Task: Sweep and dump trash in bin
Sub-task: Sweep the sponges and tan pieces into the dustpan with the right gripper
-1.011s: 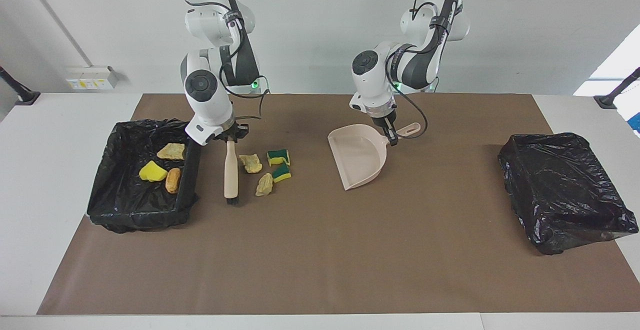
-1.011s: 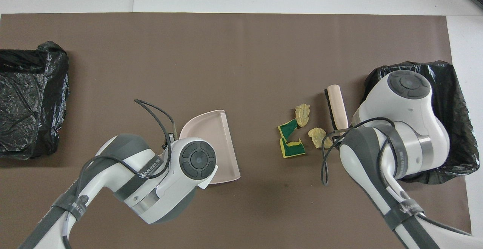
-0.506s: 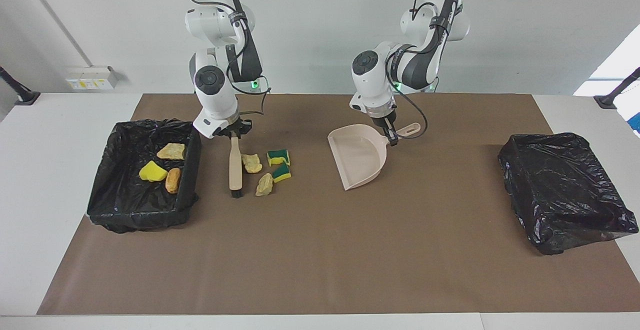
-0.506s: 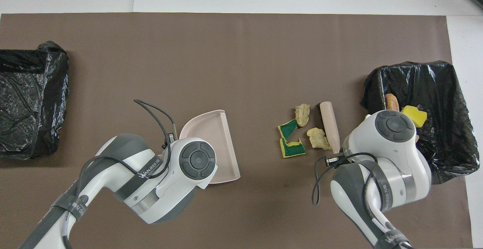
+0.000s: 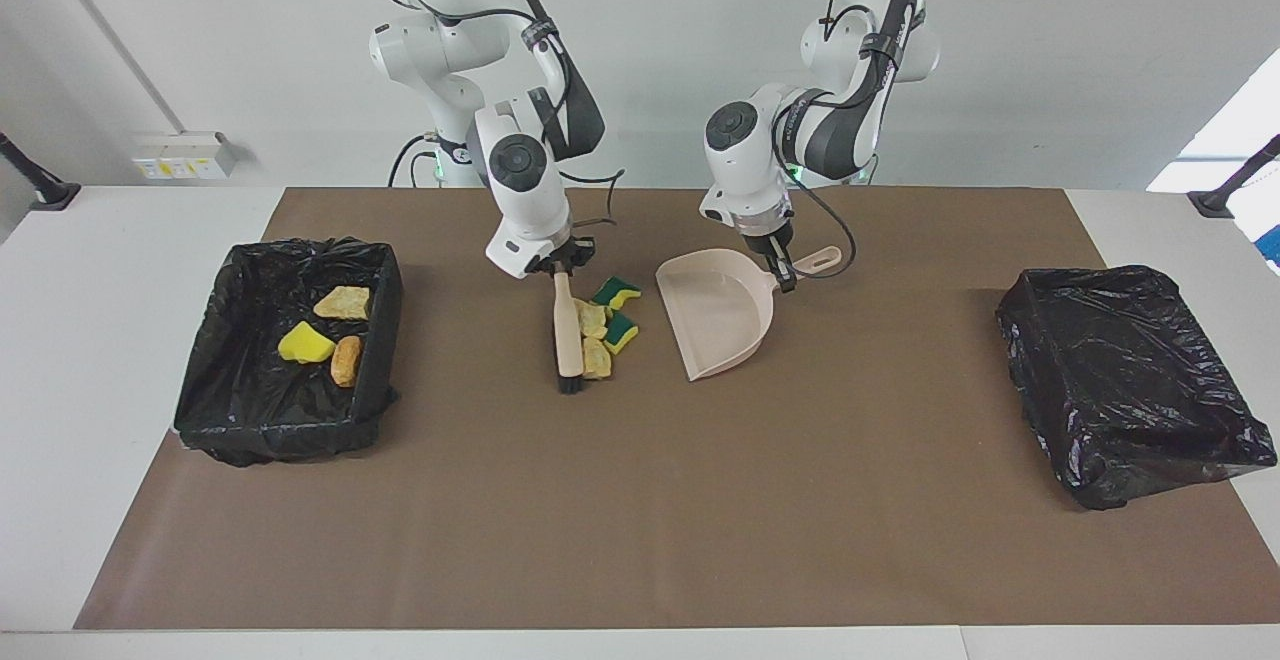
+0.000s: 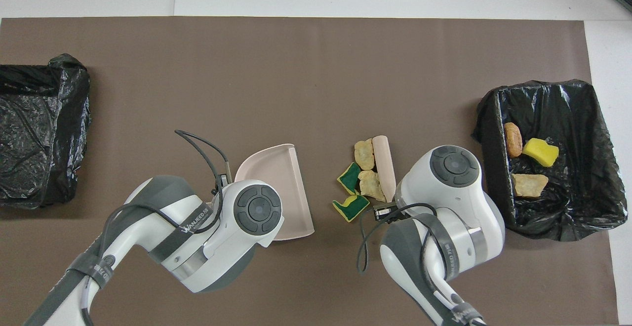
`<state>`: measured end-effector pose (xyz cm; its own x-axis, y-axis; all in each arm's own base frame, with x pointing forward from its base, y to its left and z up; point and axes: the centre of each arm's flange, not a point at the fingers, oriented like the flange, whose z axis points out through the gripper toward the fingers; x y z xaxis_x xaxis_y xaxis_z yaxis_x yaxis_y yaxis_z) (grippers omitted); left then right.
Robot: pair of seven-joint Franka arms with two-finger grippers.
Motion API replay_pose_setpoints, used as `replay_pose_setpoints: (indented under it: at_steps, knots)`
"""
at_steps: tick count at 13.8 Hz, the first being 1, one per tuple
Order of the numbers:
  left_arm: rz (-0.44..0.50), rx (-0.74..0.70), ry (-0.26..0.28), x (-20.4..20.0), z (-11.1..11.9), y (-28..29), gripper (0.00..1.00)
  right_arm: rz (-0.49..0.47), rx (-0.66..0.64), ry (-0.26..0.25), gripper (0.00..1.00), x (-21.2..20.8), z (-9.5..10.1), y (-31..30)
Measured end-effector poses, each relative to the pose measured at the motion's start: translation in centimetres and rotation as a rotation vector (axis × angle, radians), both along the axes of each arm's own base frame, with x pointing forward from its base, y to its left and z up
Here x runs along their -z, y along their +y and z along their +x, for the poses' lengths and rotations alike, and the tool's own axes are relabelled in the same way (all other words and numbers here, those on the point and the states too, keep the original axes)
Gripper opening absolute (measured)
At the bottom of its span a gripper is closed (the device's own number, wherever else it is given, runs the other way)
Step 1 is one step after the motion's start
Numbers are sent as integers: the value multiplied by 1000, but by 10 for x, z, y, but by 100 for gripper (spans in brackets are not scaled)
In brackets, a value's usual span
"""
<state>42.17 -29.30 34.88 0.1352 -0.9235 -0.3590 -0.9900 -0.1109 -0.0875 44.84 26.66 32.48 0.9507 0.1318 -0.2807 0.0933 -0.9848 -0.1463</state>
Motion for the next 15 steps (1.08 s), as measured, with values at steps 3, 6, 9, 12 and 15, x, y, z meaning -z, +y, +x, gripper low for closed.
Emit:
replay_pose_setpoints:
  at_steps: [3,6,9,12,15]
  knots:
    - [-1,5,2,0,1,1,32,117,50,48,26,-4,-14,44]
    - [-3,8,2,0,2,2,32,243,107,99,26,-9,-18,61]
    - [-4,8,2,1,1,2,32,286,116,119,26,-30,-11,59]
    - [-5,16,5,1,2,3,32,248,81,121,26,-64,-4,25]
    - [-8,47,15,1,5,6,32,146,28,110,26,-69,-9,-3]
